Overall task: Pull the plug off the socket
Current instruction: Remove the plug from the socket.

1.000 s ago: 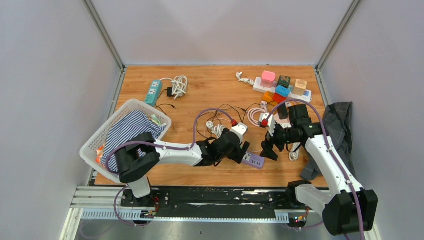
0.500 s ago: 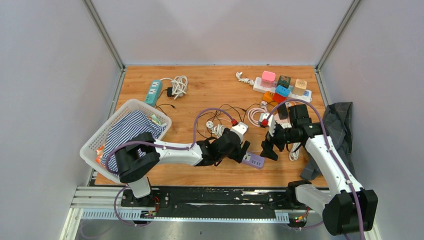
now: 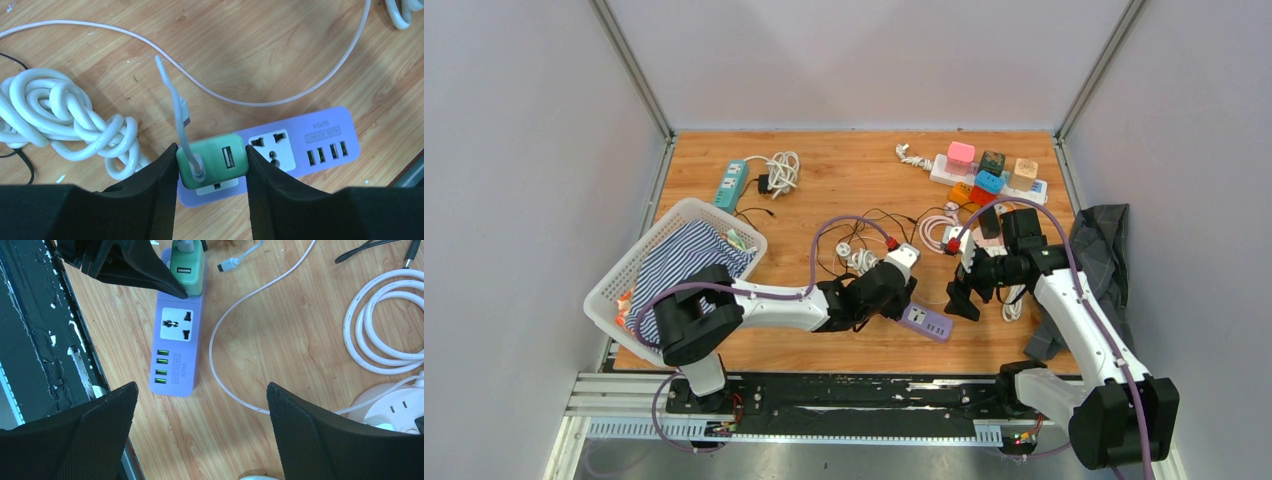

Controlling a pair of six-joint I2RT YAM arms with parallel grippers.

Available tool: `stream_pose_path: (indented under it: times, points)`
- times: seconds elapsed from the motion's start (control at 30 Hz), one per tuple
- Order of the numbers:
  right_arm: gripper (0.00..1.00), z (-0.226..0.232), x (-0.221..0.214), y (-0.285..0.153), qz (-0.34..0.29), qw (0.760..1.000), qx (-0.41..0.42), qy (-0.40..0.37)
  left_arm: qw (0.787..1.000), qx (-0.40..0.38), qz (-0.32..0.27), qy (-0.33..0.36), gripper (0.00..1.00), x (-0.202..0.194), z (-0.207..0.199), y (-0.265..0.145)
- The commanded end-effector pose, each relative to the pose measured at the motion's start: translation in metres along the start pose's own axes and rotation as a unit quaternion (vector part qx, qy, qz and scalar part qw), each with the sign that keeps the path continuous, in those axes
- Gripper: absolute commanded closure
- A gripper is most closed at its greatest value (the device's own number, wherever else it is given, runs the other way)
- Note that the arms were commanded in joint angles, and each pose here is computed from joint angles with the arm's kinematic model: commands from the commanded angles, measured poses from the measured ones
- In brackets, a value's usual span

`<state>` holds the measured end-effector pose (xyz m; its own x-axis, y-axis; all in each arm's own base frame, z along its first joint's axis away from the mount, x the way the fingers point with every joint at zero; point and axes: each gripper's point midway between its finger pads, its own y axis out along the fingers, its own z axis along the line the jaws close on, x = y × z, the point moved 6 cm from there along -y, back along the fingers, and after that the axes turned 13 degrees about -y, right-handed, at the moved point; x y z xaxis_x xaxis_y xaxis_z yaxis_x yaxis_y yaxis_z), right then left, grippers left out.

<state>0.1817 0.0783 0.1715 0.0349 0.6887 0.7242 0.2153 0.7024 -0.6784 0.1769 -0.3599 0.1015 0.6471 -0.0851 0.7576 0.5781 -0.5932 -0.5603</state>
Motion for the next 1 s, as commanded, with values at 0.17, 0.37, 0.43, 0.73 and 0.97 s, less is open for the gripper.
stream_pose_path:
  times: [0.17, 0.37, 0.43, 0.73, 0.97]
  points:
    - [0.00, 0.006, -0.005, 0.001, -0.003, 1.000, 0.015, 0.012, 1.000, -0.015, -0.004, -0.012, 0.77, 0.004, -0.009, -0.003]
    - [0.00, 0.007, -0.002, 0.000, -0.011, 1.000, 0.018, 0.006, 1.000, -0.023, -0.003, -0.018, 1.00, 0.005, -0.010, -0.007]
    - [0.00, 0.010, 0.001, 0.000, -0.023, 0.999, 0.023, -0.001, 0.999, -0.024, -0.004, -0.022, 1.00, 0.005, -0.010, -0.009]
    - [0.00, 0.023, 0.010, -0.004, -0.069, 0.996, 0.022, -0.058, 0.999, -0.030, -0.006, -0.038, 1.00, 0.006, -0.011, -0.015]
    - [0.00, 0.037, 0.010, -0.003, -0.108, 0.983, 0.014, -0.146, 0.998, -0.040, 0.001, -0.041, 1.00, 0.005, -0.014, -0.015]
